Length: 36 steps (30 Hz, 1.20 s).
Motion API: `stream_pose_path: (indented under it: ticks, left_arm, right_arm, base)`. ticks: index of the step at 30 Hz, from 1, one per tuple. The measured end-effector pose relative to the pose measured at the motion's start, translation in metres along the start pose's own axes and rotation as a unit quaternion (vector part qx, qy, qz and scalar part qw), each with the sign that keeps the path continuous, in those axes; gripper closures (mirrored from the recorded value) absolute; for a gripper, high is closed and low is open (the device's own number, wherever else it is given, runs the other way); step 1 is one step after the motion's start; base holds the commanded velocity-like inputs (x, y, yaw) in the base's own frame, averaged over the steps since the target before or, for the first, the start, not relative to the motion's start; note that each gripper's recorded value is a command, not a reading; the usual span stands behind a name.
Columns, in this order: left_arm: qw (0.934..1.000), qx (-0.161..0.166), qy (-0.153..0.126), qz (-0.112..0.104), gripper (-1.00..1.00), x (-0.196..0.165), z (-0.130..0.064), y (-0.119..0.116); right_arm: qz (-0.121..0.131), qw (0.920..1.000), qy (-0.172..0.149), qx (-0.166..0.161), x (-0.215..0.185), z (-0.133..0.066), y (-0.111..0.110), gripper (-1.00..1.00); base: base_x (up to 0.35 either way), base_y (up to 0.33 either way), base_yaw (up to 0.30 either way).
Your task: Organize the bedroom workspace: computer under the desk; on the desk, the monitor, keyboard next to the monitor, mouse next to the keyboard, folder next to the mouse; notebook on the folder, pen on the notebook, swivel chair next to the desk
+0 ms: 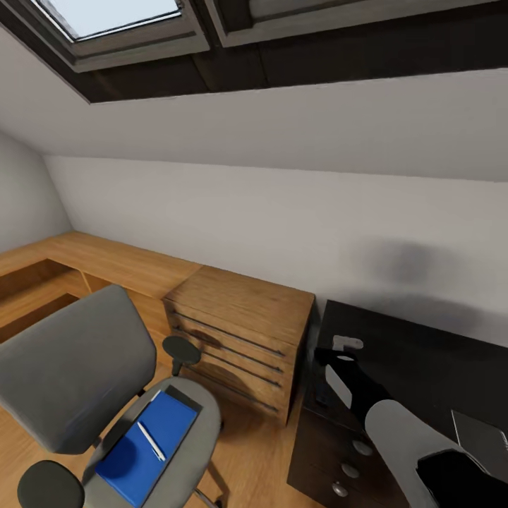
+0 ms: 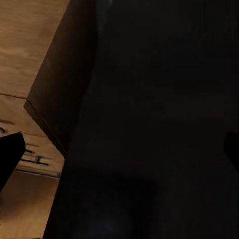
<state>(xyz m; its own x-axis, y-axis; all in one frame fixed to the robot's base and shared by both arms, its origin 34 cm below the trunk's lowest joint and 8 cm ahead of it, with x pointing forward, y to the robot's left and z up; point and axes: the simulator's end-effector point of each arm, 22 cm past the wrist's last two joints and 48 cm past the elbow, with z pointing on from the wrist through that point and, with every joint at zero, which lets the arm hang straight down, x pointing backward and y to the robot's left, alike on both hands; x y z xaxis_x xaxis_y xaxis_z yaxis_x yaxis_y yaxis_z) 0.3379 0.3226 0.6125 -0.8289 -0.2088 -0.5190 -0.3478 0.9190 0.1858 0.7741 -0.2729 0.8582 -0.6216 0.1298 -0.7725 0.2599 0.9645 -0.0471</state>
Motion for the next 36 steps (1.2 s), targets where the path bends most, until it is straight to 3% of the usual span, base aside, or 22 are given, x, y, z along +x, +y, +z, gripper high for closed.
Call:
stream_pose_path:
  ticks: [4, 8, 12, 22, 36]
  left_arm:
    - [1.0000, 0.000, 0.000, -0.001, -1.00, 0.000, 0.000, 0.000]
    - [1.0000, -0.001, -0.001, -0.002, -1.00, -0.001, 0.000, 0.001]
    - [1.0000, -0.003, -0.004, -0.005, -1.00, -0.004, 0.001, 0.002]
    - [0.9999, -0.005, -0.005, -0.007, -1.00, -0.004, 0.006, 0.001]
    - [0.9999, -0.006, -0.006, -0.008, -1.00, 0.001, 0.020, -0.004]
  right_arm:
    - [0.026, 0.9994, 0.015, 0.016, 0.009, 0.005, -0.020, -1.00]
    - [0.030, 0.9992, 0.020, 0.019, 0.013, 0.006, -0.023, -1.00]
    - [0.030, 0.9990, 0.028, 0.018, 0.017, 0.005, -0.023, -1.00]
    - [0.012, 0.9965, 0.082, 0.015, 0.044, 0.007, -0.020, -1.00]
    - [0.008, 0.9957, 0.091, 0.011, 0.059, 0.018, -0.014, -1.00]
  base:
    - [0.006, 0.000, 0.000]
    - [0.002, 0.000, 0.000]
    - [0.000, 0.000, 0.000]
    - [0.000, 0.000, 0.000]
    - [0.000, 0.000, 0.000]
